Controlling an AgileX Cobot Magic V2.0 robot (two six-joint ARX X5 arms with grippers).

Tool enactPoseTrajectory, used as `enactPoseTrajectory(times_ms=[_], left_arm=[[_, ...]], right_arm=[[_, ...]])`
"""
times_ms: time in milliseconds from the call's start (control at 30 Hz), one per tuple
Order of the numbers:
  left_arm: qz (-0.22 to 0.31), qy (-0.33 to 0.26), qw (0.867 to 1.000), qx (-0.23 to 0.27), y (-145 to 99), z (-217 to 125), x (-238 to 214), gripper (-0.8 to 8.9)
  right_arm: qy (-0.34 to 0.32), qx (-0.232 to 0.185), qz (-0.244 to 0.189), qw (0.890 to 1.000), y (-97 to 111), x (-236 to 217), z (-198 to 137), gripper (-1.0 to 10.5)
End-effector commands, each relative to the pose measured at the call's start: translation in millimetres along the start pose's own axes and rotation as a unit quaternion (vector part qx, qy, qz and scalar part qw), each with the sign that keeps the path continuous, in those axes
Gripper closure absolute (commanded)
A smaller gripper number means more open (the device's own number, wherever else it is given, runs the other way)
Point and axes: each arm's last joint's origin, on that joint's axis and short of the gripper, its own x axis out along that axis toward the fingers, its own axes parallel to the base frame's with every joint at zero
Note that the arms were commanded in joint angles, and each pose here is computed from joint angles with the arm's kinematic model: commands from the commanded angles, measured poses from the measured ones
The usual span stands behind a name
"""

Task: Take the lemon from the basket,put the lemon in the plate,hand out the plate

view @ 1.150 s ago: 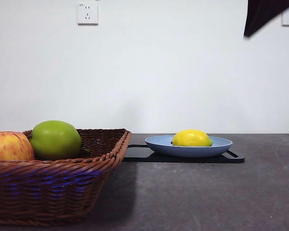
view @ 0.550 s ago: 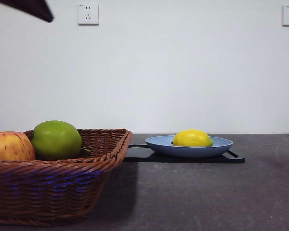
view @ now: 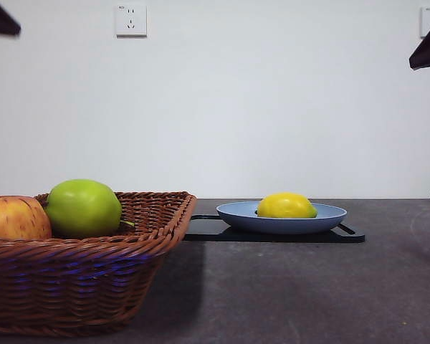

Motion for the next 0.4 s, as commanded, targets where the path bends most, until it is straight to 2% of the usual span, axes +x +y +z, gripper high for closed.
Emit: enactPoseTrajectory(times_ms=[33,400], left_arm=[[-0.002,-0.018,1.0,-0.004,-0.7,5.7,-0.3,8.05],[-0.002,-0.023,1.0,-0.003,-0.8,6.8,-0.3,8.05]], right_arm=[[-0.011,0.008,0.003,1.0,1.4,-0.8,4.6,9.4],[-0.01,0.008,0.003,1.0,1.4,-0.8,4.4,9.4]])
